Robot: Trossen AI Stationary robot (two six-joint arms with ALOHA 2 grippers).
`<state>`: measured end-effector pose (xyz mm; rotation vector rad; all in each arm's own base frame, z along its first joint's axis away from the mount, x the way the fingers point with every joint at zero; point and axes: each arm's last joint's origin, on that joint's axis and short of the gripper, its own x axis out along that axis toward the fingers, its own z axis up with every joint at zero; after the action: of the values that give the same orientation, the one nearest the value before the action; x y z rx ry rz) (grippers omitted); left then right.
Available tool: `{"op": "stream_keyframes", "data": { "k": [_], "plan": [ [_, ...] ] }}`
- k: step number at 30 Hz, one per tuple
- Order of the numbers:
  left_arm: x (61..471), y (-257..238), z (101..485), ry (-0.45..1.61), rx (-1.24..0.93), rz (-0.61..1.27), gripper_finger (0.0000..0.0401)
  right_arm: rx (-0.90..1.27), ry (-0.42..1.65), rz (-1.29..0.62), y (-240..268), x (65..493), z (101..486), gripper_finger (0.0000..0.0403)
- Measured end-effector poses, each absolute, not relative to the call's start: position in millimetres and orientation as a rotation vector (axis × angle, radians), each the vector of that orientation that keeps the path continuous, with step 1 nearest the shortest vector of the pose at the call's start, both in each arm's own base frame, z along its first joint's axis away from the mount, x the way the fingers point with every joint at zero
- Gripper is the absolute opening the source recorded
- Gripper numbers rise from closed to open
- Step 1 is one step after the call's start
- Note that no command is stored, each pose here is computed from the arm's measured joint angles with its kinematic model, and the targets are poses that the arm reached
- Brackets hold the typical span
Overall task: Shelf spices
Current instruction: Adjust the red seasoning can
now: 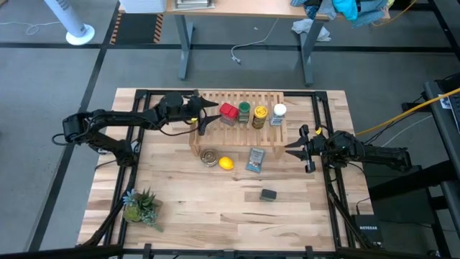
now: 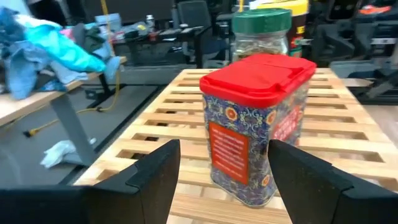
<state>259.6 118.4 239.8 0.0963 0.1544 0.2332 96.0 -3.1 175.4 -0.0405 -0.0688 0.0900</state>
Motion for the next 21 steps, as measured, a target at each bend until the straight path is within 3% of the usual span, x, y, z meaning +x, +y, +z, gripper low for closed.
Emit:
{"op": "stream_keyframes", "data": {
  "k": [21],
  "plan": [
    [269.3,105.1,230.8,0.169,0.103,0.057,0.0237,-0.041,-0.069,0.090,-3.1,96.0,175.4,0.0088]
  ]
}}
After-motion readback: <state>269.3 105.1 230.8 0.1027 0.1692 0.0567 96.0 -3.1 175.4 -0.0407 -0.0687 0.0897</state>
